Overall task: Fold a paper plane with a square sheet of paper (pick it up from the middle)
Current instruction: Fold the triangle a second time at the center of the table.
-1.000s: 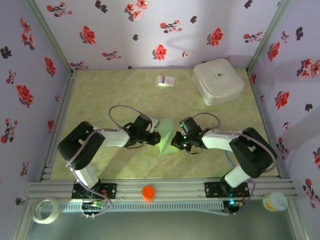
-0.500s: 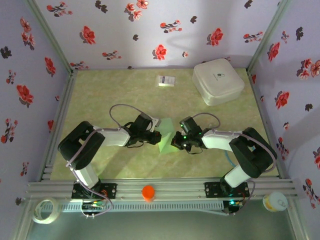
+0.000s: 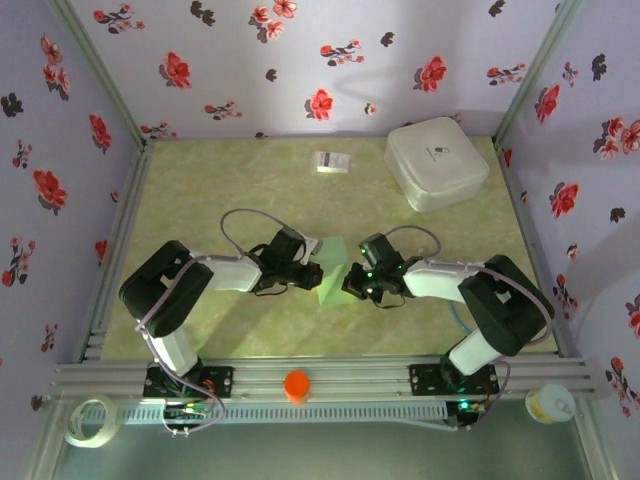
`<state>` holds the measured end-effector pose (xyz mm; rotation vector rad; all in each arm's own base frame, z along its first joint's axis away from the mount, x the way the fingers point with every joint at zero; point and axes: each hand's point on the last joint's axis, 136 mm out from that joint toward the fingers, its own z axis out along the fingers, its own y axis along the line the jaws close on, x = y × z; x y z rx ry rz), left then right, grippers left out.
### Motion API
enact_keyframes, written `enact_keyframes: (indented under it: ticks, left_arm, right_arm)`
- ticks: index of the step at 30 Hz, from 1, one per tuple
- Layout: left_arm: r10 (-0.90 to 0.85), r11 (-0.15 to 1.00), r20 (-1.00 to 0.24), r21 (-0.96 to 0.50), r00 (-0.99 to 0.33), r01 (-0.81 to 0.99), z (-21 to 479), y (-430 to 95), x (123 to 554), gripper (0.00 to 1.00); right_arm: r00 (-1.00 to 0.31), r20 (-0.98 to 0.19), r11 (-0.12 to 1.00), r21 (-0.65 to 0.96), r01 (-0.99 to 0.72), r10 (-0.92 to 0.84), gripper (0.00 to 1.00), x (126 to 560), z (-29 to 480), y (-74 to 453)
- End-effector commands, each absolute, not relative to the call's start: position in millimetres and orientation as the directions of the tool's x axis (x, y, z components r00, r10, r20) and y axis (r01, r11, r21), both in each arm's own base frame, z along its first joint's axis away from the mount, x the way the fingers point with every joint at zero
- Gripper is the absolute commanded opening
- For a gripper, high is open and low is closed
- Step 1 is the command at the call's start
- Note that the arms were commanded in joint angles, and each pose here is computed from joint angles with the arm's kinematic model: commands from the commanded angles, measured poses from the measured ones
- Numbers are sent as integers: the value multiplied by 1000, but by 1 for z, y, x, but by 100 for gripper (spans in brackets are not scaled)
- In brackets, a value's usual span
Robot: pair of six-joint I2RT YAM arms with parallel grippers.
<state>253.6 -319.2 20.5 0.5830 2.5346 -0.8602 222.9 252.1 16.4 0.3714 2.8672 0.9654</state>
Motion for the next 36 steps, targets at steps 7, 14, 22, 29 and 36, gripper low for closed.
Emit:
enact_keyframes:
  ticks: [7,14,22,29,36]
  left_arm:
    - [296,736,-458,-450,-838,506,3,-314,246,4]
    - [303,735,-456,-447,-837,510,3,-314,246,4]
    - [304,736,-453,-447,-838,508,3,-315,247,4]
    - [305,737,-450,-446,-839,507,3,-314,246,4]
    - [312,742,-438,-441,-843,504,-1,-313,245,4]
  right_arm:
    - [-945,-98,734,655,176,313,6,243,48,252]
    - [-950,-59,587,797,139,306,0,259,71,288]
    - [-960,-15,581,799,156,279,0,261,55,302]
    - [-958,6,618,763,190,287,0,255,32,293]
    - [-946,18,641,731,233,323,0,251,13,280]
